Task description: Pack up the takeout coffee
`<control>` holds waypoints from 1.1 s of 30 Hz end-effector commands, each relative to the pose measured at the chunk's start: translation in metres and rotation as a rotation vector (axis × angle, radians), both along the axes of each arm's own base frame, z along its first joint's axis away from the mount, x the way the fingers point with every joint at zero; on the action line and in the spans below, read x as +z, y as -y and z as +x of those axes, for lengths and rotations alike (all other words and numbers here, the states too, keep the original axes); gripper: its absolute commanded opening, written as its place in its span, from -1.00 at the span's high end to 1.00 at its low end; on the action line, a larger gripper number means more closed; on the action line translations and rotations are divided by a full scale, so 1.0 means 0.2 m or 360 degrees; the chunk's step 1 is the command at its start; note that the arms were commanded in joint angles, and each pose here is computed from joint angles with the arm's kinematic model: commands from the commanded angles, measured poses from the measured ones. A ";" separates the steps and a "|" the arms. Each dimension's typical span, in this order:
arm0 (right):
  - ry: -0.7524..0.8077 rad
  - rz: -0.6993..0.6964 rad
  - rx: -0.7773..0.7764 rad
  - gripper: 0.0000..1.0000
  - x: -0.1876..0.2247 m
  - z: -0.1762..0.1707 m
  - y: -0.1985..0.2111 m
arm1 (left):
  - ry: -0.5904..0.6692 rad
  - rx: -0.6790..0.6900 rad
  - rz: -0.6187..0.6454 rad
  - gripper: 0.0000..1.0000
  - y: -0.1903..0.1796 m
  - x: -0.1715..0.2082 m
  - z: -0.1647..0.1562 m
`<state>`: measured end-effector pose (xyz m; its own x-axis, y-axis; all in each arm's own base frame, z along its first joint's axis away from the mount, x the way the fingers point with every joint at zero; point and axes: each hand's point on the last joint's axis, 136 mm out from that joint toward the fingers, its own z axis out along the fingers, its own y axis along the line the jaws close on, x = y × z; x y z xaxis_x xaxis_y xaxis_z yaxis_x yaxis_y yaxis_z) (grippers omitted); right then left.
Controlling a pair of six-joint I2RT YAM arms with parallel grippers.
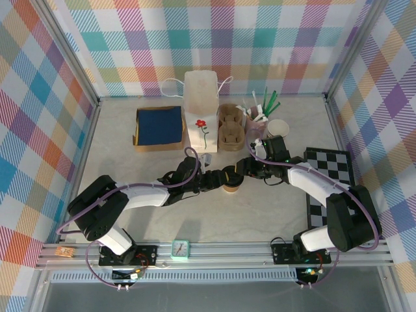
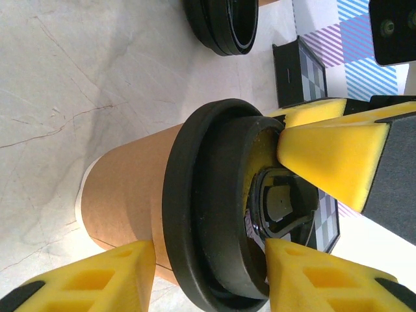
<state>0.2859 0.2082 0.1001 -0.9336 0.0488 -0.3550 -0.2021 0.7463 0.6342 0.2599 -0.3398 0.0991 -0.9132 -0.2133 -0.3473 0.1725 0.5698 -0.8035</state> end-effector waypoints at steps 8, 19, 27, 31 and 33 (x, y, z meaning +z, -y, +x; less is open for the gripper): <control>-0.0279 -0.0248 -0.0032 0.05 -0.24 -0.18 0.12 | -0.0404 0.0018 0.0530 0.08 -0.27 -0.56 -0.23; -0.0302 -0.0275 -0.0056 0.05 -0.32 -0.21 0.15 | -0.0437 0.0010 0.0571 0.09 -0.30 -0.62 -0.26; -0.0262 -0.0263 -0.0048 0.05 -0.26 -0.17 0.13 | -0.0439 0.0008 0.0563 0.10 -0.29 -0.62 -0.26; -0.0231 -0.0253 -0.0030 0.04 -0.21 -0.13 0.11 | -0.0401 0.0010 0.0549 0.10 -0.27 -0.56 -0.23; -0.0214 -0.0259 -0.0025 0.03 -0.19 -0.12 0.11 | -0.0384 0.0003 0.0548 0.10 -0.26 -0.52 -0.22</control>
<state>0.2892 0.2065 0.1015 -0.9267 0.0526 -0.3722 -0.2067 0.7557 0.6214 0.2617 -0.3423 0.0975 -0.9075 -0.2180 -0.3591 0.1881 0.5534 -0.8114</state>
